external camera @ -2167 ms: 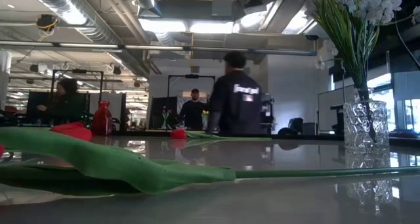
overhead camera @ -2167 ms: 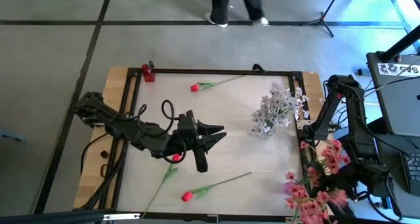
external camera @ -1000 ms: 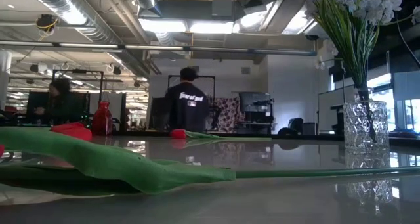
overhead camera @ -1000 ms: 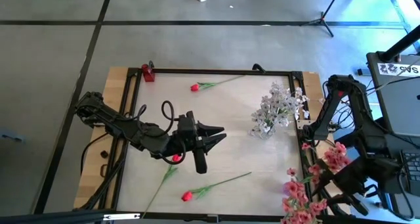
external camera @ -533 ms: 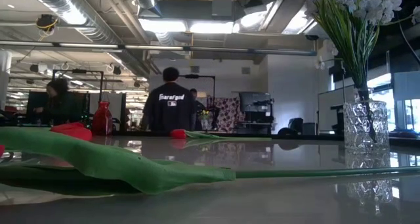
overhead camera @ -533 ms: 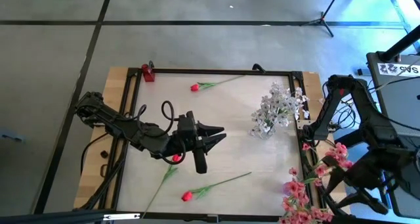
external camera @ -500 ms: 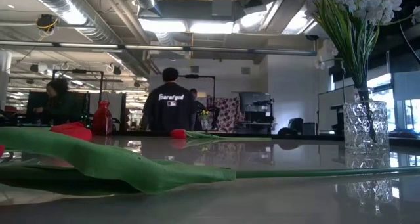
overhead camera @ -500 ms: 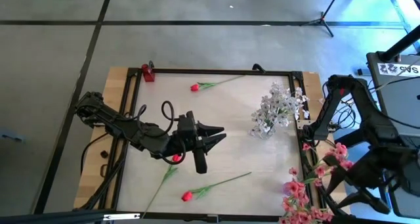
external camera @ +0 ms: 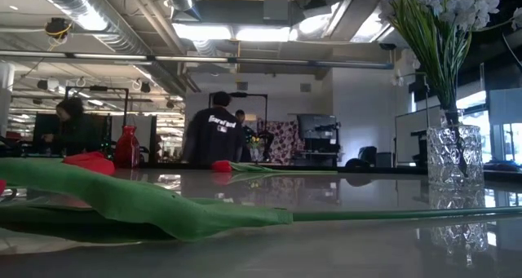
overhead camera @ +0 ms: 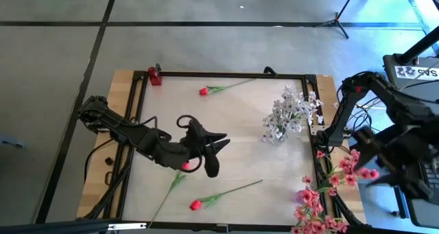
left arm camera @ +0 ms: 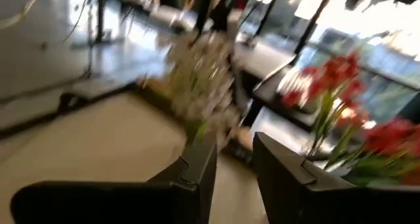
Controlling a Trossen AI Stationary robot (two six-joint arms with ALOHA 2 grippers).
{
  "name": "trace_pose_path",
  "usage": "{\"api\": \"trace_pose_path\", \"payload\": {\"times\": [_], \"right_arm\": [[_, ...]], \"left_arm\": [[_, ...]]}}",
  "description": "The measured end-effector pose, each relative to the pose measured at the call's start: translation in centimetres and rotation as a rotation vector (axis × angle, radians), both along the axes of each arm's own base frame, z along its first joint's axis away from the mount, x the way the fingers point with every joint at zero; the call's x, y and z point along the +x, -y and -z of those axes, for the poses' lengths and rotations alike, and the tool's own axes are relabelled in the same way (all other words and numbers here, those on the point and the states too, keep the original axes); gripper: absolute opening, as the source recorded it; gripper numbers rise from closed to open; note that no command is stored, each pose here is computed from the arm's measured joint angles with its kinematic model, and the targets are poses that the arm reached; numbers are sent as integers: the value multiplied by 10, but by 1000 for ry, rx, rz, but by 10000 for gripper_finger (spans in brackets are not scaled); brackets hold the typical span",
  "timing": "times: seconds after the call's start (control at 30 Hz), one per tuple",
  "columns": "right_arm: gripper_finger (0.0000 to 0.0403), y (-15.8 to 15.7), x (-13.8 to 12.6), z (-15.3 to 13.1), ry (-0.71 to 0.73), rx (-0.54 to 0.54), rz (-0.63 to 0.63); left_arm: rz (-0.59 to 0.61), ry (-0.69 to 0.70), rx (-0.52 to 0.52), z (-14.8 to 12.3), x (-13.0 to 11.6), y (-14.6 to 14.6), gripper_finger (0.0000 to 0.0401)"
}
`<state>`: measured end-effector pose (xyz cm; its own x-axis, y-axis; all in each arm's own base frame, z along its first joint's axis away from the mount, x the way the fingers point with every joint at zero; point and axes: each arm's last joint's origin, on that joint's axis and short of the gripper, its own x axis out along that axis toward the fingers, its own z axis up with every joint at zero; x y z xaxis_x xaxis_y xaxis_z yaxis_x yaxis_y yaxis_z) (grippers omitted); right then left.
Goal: Sort flowers into vase by color
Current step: Put the middle red tulip into the red vase
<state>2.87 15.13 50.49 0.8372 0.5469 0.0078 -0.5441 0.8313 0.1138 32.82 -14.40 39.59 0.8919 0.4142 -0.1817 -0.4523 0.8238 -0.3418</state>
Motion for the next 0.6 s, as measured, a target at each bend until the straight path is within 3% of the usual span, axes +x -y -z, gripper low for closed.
{"api": "trace_pose_path", "payload": {"times": [0.13, 0.27, 0.33, 0.47, 0.6], "right_arm": [[175, 21, 1, -15, 34, 13, 84], [175, 39, 1, -21, 43, 21, 165], [175, 47, 1, -22, 48, 19, 195], [175, 57, 1, -24, 59, -1, 248], [175, 66, 1, -25, 65, -5, 278]], "left_arm": [[2, -192, -216, 28, -11, -3, 98], [-54, -492, -514, 55, -37, 2, 114], [-112, -650, -616, 68, -51, 10, 126], [-223, -869, -724, 93, -62, 30, 154], [-354, -1050, -733, 125, -61, 40, 171]]}}
